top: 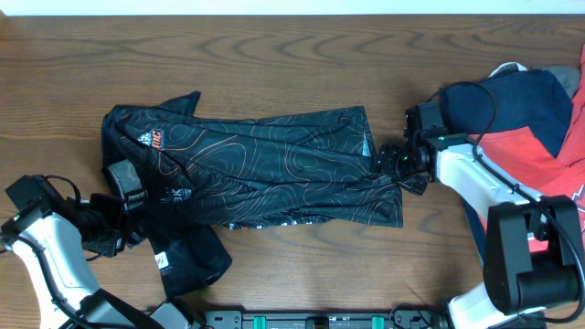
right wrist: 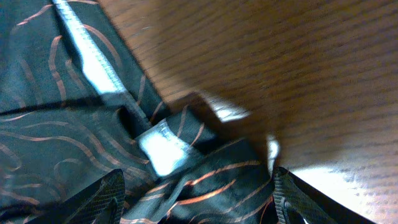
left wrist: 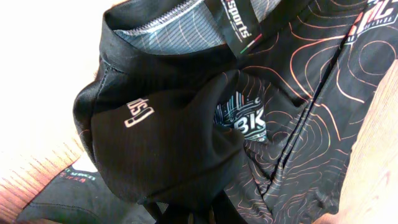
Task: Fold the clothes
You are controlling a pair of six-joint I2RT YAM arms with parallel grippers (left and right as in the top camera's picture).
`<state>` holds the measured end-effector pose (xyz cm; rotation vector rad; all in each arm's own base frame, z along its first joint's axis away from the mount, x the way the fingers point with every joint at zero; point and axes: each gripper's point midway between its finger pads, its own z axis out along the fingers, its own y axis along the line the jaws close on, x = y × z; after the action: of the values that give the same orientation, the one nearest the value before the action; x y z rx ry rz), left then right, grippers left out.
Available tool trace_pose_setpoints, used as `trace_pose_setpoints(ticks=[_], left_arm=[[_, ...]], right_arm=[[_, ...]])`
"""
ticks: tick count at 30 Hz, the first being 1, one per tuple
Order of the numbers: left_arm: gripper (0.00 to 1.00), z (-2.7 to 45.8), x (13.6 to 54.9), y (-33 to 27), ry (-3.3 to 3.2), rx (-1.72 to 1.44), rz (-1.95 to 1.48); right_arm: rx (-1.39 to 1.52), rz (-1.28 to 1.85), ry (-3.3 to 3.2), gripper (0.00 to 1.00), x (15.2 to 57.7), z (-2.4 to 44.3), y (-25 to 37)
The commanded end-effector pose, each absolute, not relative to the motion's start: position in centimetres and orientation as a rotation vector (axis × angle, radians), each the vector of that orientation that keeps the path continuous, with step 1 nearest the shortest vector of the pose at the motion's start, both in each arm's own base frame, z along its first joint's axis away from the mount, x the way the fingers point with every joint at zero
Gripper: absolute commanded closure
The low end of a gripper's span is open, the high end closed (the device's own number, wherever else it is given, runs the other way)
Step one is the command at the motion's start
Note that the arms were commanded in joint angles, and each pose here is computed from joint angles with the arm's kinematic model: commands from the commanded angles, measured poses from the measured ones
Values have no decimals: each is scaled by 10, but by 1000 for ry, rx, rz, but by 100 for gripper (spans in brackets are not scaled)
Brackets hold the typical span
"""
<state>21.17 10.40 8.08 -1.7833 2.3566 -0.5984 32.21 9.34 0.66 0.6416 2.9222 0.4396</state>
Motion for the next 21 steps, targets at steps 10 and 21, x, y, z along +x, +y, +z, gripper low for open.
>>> trace_pose_setpoints(ticks=[10,21], left_arm=[[94,83,213,104,2371,-1752,-587],[94,83,213,104,2370,-1752,-587]], right_arm=[[704,347,2907,67,324,2,80],[777,234,2895,75,321,2,53]])
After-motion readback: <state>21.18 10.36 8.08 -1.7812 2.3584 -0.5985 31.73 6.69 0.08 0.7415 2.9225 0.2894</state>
